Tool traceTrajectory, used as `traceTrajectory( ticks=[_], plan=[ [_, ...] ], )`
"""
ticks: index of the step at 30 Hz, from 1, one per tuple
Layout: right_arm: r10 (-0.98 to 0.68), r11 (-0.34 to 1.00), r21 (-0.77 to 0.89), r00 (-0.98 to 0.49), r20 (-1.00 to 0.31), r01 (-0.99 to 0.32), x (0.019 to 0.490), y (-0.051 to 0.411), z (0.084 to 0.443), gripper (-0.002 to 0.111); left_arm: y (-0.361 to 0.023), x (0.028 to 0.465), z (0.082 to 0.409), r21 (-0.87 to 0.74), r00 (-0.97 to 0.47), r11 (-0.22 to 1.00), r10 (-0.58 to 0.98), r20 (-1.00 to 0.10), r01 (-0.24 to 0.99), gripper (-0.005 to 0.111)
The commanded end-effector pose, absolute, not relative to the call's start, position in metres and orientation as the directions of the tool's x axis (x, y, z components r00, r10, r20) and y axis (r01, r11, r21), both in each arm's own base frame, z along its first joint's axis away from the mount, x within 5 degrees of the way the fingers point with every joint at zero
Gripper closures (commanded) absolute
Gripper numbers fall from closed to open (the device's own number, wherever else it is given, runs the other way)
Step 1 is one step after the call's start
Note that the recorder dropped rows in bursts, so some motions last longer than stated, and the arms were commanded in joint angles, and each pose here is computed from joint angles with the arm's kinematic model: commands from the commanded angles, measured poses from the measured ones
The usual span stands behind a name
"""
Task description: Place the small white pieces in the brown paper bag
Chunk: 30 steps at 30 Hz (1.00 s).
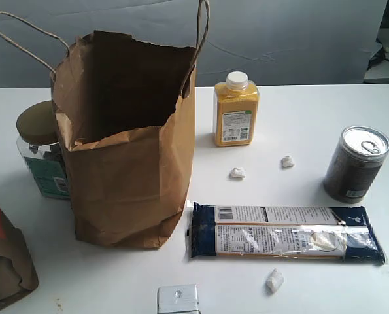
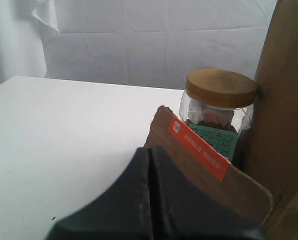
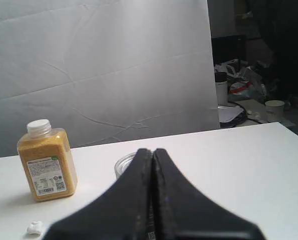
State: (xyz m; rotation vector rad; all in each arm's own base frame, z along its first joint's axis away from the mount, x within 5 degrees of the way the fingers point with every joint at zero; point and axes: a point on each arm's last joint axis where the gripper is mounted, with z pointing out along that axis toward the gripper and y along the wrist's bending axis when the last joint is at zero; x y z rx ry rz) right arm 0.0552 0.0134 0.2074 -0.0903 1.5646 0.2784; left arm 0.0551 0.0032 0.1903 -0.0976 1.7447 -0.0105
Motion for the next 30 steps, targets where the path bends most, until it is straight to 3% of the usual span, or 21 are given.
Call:
traceTrajectory(
  ticks=[1, 4, 8, 10, 13, 21, 23, 26, 28, 30],
  plan=[
    [0.12, 0.967, 0.12, -0.015, -0.993, -0.225, 0.055, 0.013, 0.206, 0.108, 0.003, 0.055, 0.19, -0.075, -0.168, 0.996, -0.083, -0.982, -0.054, 0.107],
    [0.202, 0.952, 0.203, -0.028, -0.979, -0.229, 0.055, 0.013, 0.207, 0.108, 0.003, 0.055, 0.19, -0.075, -0.168, 0.996, -0.083, -0.982, -0.054, 0.107],
    [0.469, 0.854, 0.466, -0.045, -0.882, -0.231, 0.055, 0.013, 0.212, 0.108, 0.003, 0.055, 0.19, -0.075, -0.168, 0.996, -0.083, -0.982, -0.054, 0.107],
    [0.518, 0.825, 0.517, -0.058, -0.853, -0.229, 0.055, 0.013, 0.212, 0.108, 0.003, 0.055, 0.19, -0.075, -0.168, 0.996, -0.083, -0.982, -0.054, 0.107],
    [0.518, 0.824, 0.518, -0.066, -0.853, -0.23, 0.055, 0.013, 0.211, 0.108, 0.003, 0.055, 0.19, -0.075, -0.168, 0.996, -0.083, -0.982, -0.054, 0.107],
    [0.387, 0.871, 0.329, 0.097, -0.917, -0.366, 0.039, 0.014, 0.275, 0.108, 0.003, 0.055, 0.19, -0.075, -0.168, 0.996, -0.083, -0.982, -0.054, 0.107],
    [0.279, 0.883, 0.261, -0.011, -0.96, -0.39, 0.043, 0.021, 0.288, 0.108, 0.003, 0.055, 0.19, -0.075, -0.168, 0.996, -0.083, -0.982, -0.054, 0.107],
    [0.021, 0.862, 0.165, -0.29, -0.957, -0.48, 0.068, 0.043, 0.308, 0.108, 0.003, 0.055, 0.19, -0.075, -0.168, 0.996, -0.083, -0.982, -0.054, 0.107],
    [-0.13, 0.825, 0.186, -0.5, -0.856, -0.533, 0.092, 0.061, 0.316, 0.108, 0.003, 0.055, 0.19, -0.075, -0.168, 0.996, -0.083, -0.982, -0.054, 0.107],
    [-0.216, 0.809, 0.203, -0.599, -0.771, -0.552, 0.11, 0.071, 0.315, 0.108, 0.003, 0.055, 0.19, -0.075, -0.168, 0.996, -0.083, -0.982, -0.054, 0.107]
  ],
)
